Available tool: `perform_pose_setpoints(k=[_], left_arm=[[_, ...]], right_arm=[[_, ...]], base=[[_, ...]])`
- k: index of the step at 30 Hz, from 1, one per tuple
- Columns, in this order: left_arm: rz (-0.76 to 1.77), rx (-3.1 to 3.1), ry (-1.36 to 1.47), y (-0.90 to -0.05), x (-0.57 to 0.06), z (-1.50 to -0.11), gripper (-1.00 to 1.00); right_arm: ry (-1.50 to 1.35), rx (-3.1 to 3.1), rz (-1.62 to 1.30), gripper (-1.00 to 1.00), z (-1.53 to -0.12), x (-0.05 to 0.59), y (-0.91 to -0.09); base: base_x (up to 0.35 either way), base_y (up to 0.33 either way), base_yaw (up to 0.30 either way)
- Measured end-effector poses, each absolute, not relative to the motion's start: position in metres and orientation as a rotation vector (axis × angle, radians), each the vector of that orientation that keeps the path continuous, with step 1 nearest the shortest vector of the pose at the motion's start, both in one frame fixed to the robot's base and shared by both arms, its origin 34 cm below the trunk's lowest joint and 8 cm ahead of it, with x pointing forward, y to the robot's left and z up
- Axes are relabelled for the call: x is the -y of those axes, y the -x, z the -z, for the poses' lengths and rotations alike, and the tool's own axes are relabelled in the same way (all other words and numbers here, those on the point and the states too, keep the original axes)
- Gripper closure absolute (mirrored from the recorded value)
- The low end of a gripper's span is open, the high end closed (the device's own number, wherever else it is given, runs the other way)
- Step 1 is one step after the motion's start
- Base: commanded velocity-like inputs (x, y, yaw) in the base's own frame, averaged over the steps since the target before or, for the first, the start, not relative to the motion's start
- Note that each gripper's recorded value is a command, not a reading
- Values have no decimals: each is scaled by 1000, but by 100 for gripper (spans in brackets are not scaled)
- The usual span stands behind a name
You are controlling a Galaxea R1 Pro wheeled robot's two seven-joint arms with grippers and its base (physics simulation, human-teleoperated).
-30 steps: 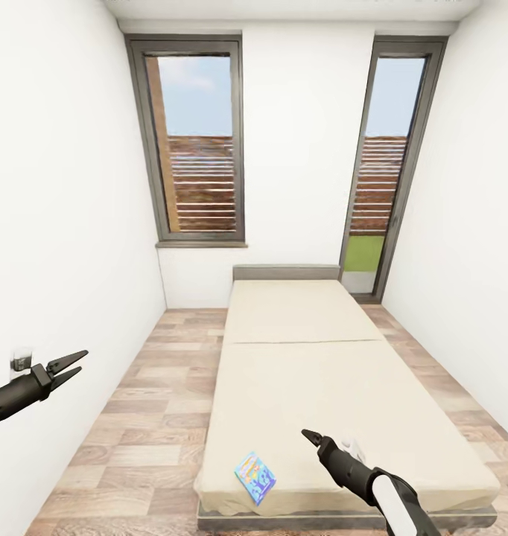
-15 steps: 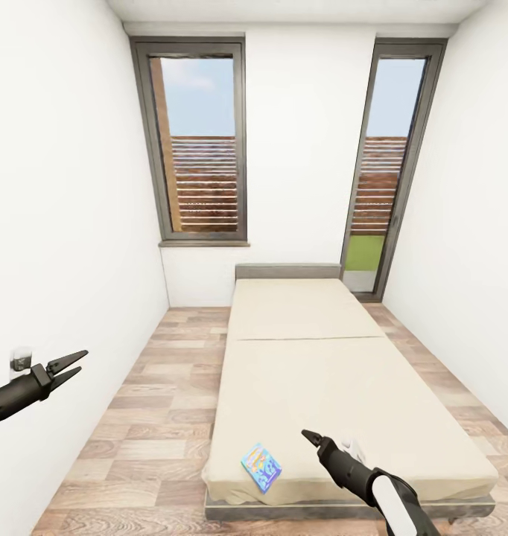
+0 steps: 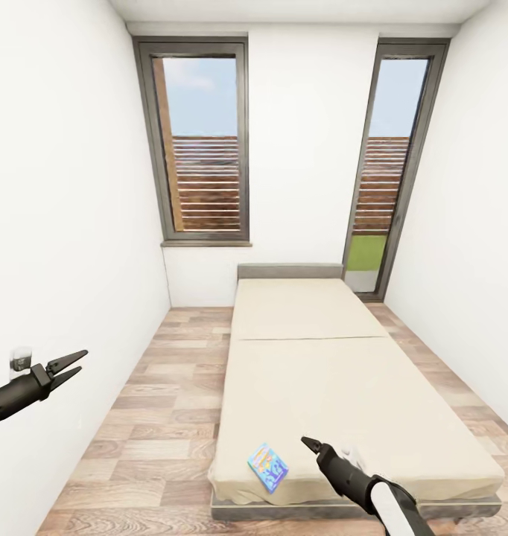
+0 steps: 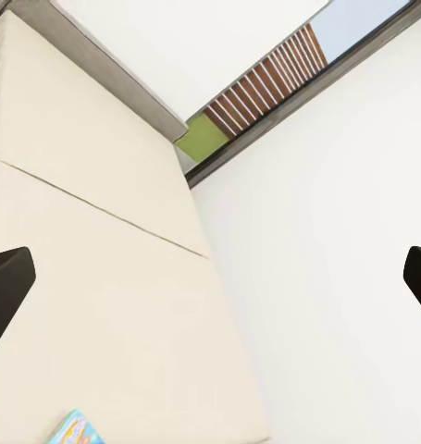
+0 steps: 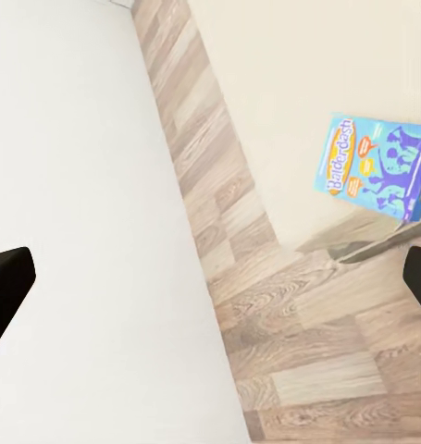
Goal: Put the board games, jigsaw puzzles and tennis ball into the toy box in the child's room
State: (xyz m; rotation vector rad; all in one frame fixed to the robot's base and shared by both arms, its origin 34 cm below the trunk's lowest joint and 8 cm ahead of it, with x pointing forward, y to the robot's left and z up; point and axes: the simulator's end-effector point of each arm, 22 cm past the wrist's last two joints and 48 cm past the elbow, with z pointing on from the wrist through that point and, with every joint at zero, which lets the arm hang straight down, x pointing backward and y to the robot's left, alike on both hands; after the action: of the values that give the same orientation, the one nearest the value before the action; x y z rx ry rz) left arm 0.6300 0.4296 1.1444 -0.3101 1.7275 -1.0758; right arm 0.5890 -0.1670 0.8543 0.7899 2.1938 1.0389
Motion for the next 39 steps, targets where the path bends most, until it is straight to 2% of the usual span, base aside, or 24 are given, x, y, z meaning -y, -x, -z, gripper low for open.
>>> perform_pose_setpoints(k=[15, 24, 39], left_arm=[[1119, -1695, 277, -627, -423, -1154, -100], [1127, -1696, 281, -627, -422, -1153, -100], [1128, -1697, 281, -633, -422, -1143, -100]], right_arm=[[-981, -2375, -925, -100, -758, 178, -514], [-930, -2310, -1083, -100, -784, 155, -531], [-907, -2265, -1123, -100, -788, 153, -550]], base=[[0, 7, 0], [0, 0, 0], [0, 0, 0]])
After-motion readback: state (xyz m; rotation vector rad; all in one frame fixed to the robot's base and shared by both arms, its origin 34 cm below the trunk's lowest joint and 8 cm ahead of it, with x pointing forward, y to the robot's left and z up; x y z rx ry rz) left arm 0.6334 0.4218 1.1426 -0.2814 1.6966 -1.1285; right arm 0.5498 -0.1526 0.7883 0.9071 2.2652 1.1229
